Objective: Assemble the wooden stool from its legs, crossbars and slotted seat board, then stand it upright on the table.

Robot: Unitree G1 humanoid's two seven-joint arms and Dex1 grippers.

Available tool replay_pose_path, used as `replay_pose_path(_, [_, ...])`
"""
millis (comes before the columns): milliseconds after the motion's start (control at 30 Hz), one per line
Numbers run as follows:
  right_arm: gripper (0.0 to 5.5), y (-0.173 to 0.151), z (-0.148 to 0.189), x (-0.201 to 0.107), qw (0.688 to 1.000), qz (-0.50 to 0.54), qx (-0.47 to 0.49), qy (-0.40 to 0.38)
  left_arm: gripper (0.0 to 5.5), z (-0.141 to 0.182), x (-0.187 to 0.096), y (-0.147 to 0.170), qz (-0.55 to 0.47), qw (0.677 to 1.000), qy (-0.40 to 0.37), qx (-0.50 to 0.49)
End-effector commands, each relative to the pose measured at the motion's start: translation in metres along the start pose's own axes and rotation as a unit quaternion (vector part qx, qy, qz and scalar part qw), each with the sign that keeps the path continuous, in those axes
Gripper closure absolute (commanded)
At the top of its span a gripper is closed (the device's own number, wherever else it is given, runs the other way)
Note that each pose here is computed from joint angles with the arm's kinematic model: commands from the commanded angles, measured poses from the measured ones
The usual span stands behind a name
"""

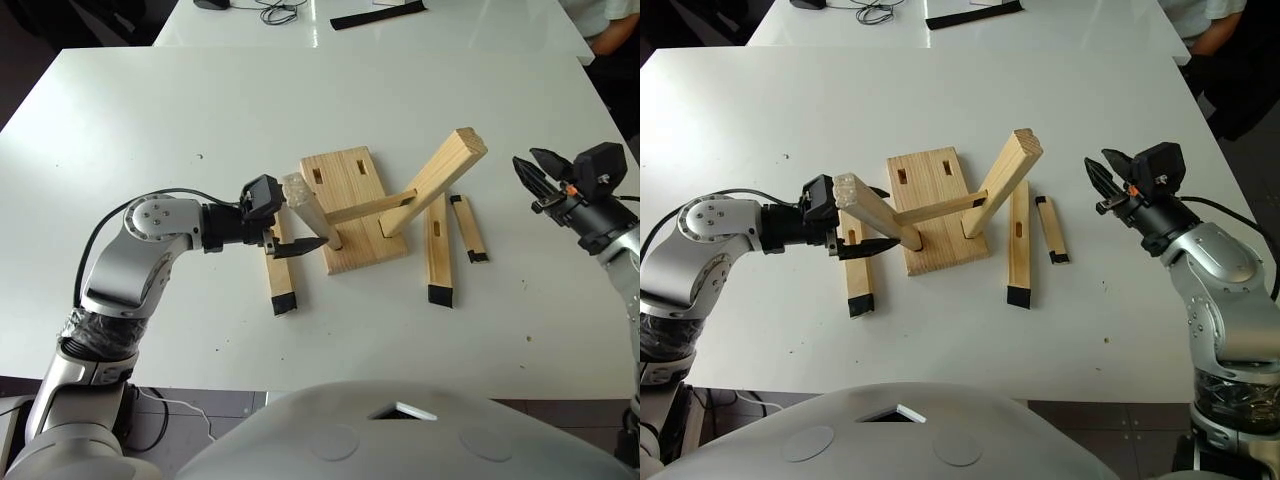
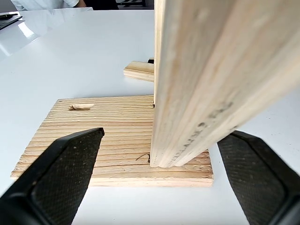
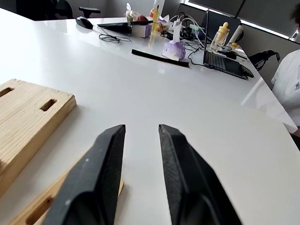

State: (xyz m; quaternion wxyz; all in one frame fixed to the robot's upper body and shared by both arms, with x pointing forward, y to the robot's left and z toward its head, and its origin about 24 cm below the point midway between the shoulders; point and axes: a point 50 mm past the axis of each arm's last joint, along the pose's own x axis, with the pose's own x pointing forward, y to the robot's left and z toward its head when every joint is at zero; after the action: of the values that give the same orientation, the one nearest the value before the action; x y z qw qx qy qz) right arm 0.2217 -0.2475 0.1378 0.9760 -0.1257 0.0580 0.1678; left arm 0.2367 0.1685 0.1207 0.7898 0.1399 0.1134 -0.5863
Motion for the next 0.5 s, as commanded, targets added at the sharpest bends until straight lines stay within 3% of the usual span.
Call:
replay_pose_path(33, [3.51, 0.008, 0.023, 0.012, 0.998, -0.013, -0.021, -0.054, 1.16, 0.007, 0.004, 0.002, -0.009, 1.0, -0.011, 0.006])
replay_pose_path(333, [2.11, 0.006, 0.035, 0.021, 0.995, -0.056, -0.071, -0.049, 1.16, 0.007, 0.008, -0.005, -0.023, 1.0, -0.011, 0.004])
replay_pose_path(400, [1.78, 0.04, 0.043, 0.029, 0.996, 0.001, -0.06, -0.064, 1.16, 0.009, 0.011, -0.006, -0.03, 0.999, -0.011, 0.008])
replay_pose_path(500, [1.28, 0.117, 0.059, 0.032, 0.982, 0.157, -0.035, -0.099, 1.16, 0.012, 0.02, -0.009, -0.049, 0.999, -0.013, 0.017])
